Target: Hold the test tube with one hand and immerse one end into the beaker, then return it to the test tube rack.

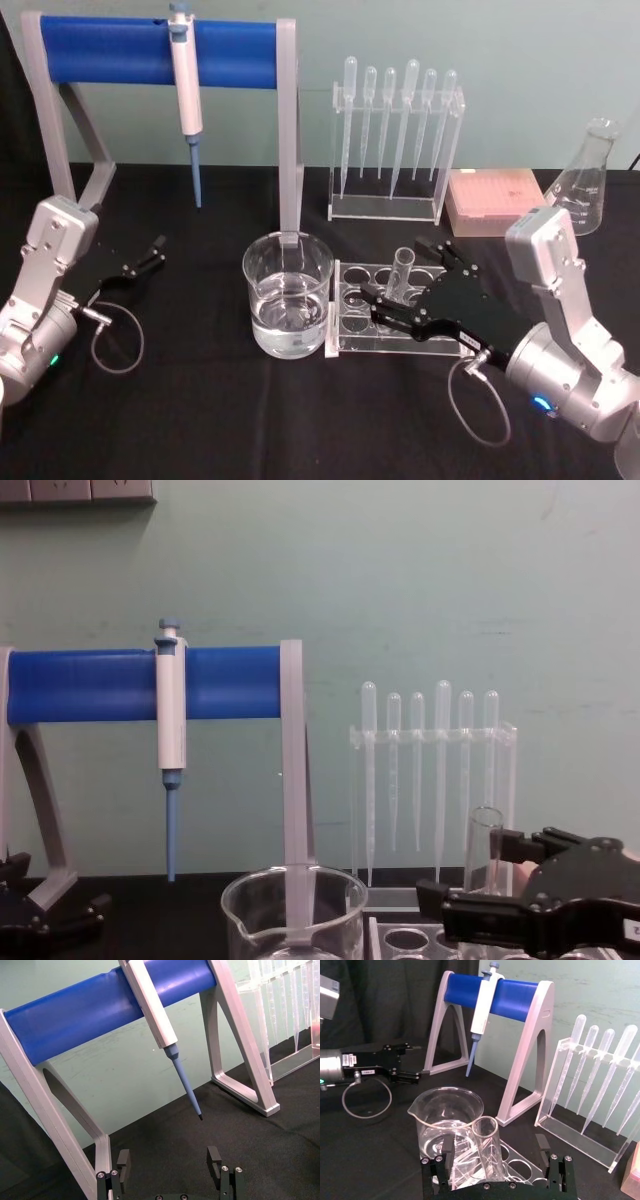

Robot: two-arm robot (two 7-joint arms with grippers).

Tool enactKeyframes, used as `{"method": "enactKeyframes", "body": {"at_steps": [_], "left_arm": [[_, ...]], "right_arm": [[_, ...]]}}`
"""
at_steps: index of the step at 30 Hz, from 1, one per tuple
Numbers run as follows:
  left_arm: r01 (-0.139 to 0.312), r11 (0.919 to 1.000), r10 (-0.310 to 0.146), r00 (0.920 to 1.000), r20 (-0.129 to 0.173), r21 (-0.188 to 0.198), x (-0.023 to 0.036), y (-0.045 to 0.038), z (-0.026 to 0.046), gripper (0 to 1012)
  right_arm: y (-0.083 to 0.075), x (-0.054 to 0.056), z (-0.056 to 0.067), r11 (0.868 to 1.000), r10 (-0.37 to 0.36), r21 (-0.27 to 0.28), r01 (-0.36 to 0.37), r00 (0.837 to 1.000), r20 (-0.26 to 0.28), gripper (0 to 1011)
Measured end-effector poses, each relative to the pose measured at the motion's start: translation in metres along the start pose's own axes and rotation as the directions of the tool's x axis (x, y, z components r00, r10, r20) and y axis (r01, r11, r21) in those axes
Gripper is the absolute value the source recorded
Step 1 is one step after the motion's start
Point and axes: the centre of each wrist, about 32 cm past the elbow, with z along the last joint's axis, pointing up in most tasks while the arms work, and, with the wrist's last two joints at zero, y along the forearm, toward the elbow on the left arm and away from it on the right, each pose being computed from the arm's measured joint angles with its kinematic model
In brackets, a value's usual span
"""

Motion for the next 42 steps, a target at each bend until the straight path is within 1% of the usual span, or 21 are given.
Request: {"method": "enactKeyframes", "body": {"at_steps": [6, 13, 16, 17, 18, 19, 20, 21, 24, 25, 28, 29, 31, 32, 35, 36, 38, 39, 42], "left_arm": [[0.000, 1.0000, 0.000, 1.0000, 0.000, 0.000, 0.0000, 0.0000, 0.0000, 1000], [0.000, 1.0000, 0.000, 1.0000, 0.000, 0.000, 0.0000, 0.0000, 0.0000, 1000], [0.000, 1.0000, 0.000, 1.0000, 0.000, 0.000, 0.0000, 0.0000, 0.0000, 1000], [0.000, 1.0000, 0.000, 1.0000, 0.000, 0.000, 0.0000, 0.0000, 0.0000, 1000], [0.000, 1.0000, 0.000, 1.0000, 0.000, 0.000, 0.0000, 0.0000, 0.0000, 1000], [0.000, 1.0000, 0.000, 1.0000, 0.000, 0.000, 0.0000, 0.0000, 0.0000, 1000], [0.000, 1.0000, 0.000, 1.0000, 0.000, 0.000, 0.0000, 0.0000, 0.0000, 1000], [0.000, 1.0000, 0.000, 1.0000, 0.000, 0.000, 0.0000, 0.0000, 0.0000, 1000], [0.000, 1.0000, 0.000, 1.0000, 0.000, 0.000, 0.0000, 0.0000, 0.0000, 1000], [0.000, 1.0000, 0.000, 1.0000, 0.000, 0.000, 0.0000, 0.0000, 0.0000, 1000], [0.000, 1.0000, 0.000, 1.0000, 0.000, 0.000, 0.0000, 0.0000, 0.0000, 1000], [0.000, 1.0000, 0.000, 1.0000, 0.000, 0.000, 0.0000, 0.0000, 0.0000, 1000], [0.000, 1.0000, 0.000, 1.0000, 0.000, 0.000, 0.0000, 0.0000, 0.0000, 1000], [0.000, 1.0000, 0.000, 1.0000, 0.000, 0.000, 0.0000, 0.0000, 0.0000, 1000], [0.000, 1.0000, 0.000, 1.0000, 0.000, 0.000, 0.0000, 0.0000, 0.0000, 1000], [0.000, 1.0000, 0.000, 1.0000, 0.000, 0.000, 0.0000, 0.0000, 0.0000, 1000], [0.000, 1.0000, 0.000, 1.0000, 0.000, 0.000, 0.0000, 0.0000, 0.0000, 1000], [0.000, 1.0000, 0.000, 1.0000, 0.000, 0.000, 0.0000, 0.0000, 0.0000, 1000], [0.000, 1.0000, 0.000, 1.0000, 0.000, 0.000, 0.0000, 0.0000, 0.0000, 1000]], "right_arm": [[0.0041, -0.0033, -0.0028, 1.000, -0.009, 0.003, 0.009, 1.000, 0.002, 1004], [0.0037, -0.0029, -0.0028, 1.000, -0.010, 0.003, 0.010, 1.000, 0.002, 1004], [0.0035, -0.0026, -0.0027, 1.000, -0.010, 0.003, 0.010, 1.000, 0.002, 967], [0.0035, -0.0025, -0.0027, 1.000, -0.010, 0.004, 0.010, 1.000, 0.002, 937], [0.0035, -0.0025, -0.0026, 1.000, -0.010, 0.004, 0.010, 1.000, 0.002, 930], [0.0034, -0.0024, -0.0026, 1.000, -0.010, 0.004, 0.010, 1.000, 0.002, 894], [0.0034, -0.0024, -0.0026, 1.000, -0.010, 0.004, 0.010, 1.000, 0.002, 894], [0.0034, -0.0024, -0.0025, 1.000, -0.010, 0.005, 0.010, 1.000, 0.001, 846], [0.0033, -0.0023, -0.0025, 1.000, -0.010, 0.005, 0.010, 1.000, 0.001, 763], [0.0033, -0.0023, -0.0024, 1.000, -0.010, 0.005, 0.010, 1.000, 0.001, 716], [0.0032, -0.0022, -0.0024, 1.000, -0.010, 0.005, 0.010, 1.000, 0.000, 658], [0.0032, -0.0022, -0.0023, 1.000, -0.010, 0.005, 0.010, 1.000, 0.000, 596], [0.0032, -0.0022, -0.0023, 1.000, -0.010, 0.005, 0.010, 1.000, 0.000, 559], [0.0032, -0.0022, -0.0022, 1.000, -0.010, 0.006, 0.010, 1.000, 0.000, 496], [0.0031, -0.0022, -0.0022, 1.000, -0.010, 0.006, 0.010, 1.000, 0.000, 433], [0.0031, -0.0022, -0.0022, 1.000, -0.010, 0.006, 0.010, 1.000, 0.000, 375], [0.0031, -0.0021, -0.0022, 1.000, -0.010, 0.006, 0.010, 1.000, 0.000, 336], [0.0031, -0.0021, -0.0022, 1.000, -0.010, 0.006, 0.010, 1.000, 0.000, 278], [0.0031, -0.0021, -0.0022, 1.000, -0.010, 0.006, 0.010, 1.000, 0.000, 229]]}}
